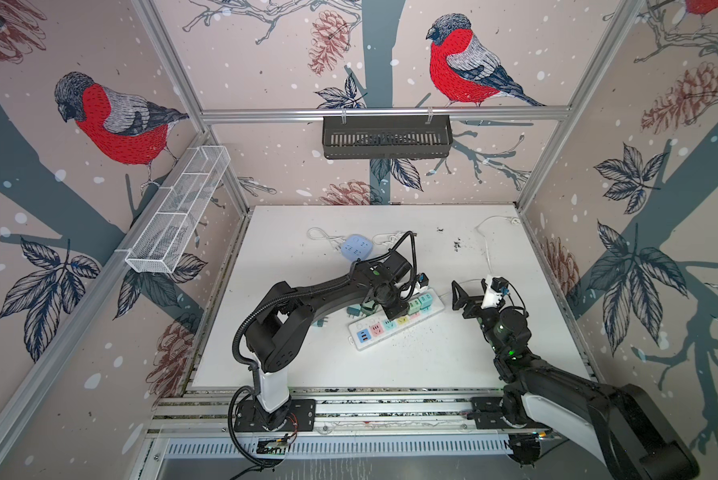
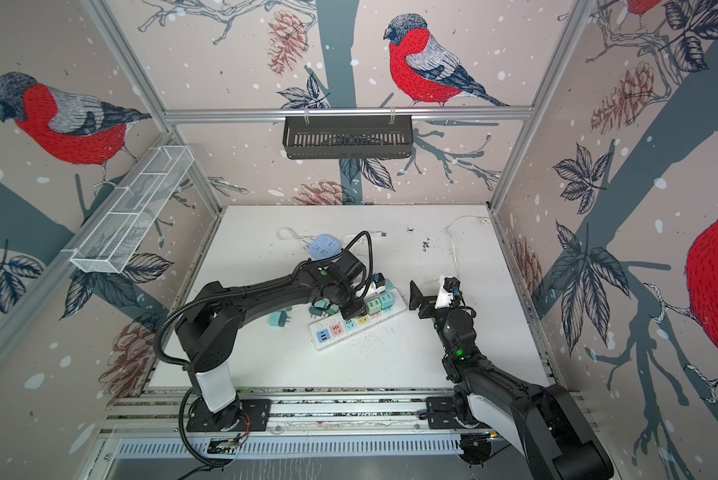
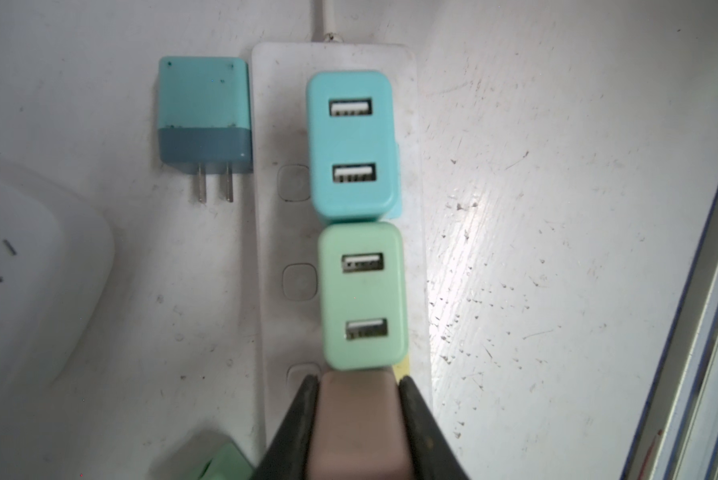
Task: Insert the plug
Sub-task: 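Lower the pink adapter into the socket below the mint-green adapter, open left gripper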
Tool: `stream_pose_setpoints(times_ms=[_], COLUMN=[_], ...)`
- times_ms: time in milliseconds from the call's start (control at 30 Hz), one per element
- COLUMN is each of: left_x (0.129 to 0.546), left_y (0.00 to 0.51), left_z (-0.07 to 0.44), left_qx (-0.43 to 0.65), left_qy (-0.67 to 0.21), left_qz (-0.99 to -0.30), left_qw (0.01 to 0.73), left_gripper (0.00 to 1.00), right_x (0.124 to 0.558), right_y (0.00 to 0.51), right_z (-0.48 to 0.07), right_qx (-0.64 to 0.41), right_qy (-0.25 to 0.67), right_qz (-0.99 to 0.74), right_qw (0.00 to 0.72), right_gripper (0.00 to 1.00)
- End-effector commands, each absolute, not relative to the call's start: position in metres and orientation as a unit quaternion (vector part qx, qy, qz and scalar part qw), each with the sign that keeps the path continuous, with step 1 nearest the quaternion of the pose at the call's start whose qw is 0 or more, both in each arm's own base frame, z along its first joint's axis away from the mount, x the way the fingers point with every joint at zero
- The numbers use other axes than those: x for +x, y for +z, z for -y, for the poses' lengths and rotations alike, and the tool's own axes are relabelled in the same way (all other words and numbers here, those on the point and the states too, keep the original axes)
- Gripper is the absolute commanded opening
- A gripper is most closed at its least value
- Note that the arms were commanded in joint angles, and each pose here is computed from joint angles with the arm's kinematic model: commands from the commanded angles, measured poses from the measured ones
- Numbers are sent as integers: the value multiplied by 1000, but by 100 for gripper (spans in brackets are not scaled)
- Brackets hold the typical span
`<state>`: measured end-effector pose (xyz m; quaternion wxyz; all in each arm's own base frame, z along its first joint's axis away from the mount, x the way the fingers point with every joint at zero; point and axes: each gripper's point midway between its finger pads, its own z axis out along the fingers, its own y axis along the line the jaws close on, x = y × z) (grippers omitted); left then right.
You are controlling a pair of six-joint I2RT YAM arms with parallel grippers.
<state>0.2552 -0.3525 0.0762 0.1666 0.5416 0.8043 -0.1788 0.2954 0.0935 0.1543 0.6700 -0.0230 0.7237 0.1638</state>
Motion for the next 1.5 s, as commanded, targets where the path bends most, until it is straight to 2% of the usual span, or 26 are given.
stream_pose_setpoints(times_ms=[0,1233,1300,1333,1367,1467], left_x=[251,251,253,254,255,253], left_y=[73,44,45,47,50,60], left_z=[350,353,353,352,353,353], left_qx=[542,539,539,539,538,539], left_qy=[-177,-130,-122,-120,-119,-124], left_qz=[-808,-824,-824,-824,-823,-819], left_qw=[150,120,127,131,138,153], left_gripper=[0,2,10,29,97,98], right_x=[298,299,299,300,299,299], right_y=[165,163,163,162,163,162], right_z=[-91,-93,-92,-92,-92,-93], right_qx=[-12,-14,-13,-12,-13,-14], right_qy=[166,166,166,165,165,166], right_qz=[-710,-714,-714,-715,-715,-715], right_qw=[684,680,680,679,679,679], right_gripper=[100,100,100,100,100,100])
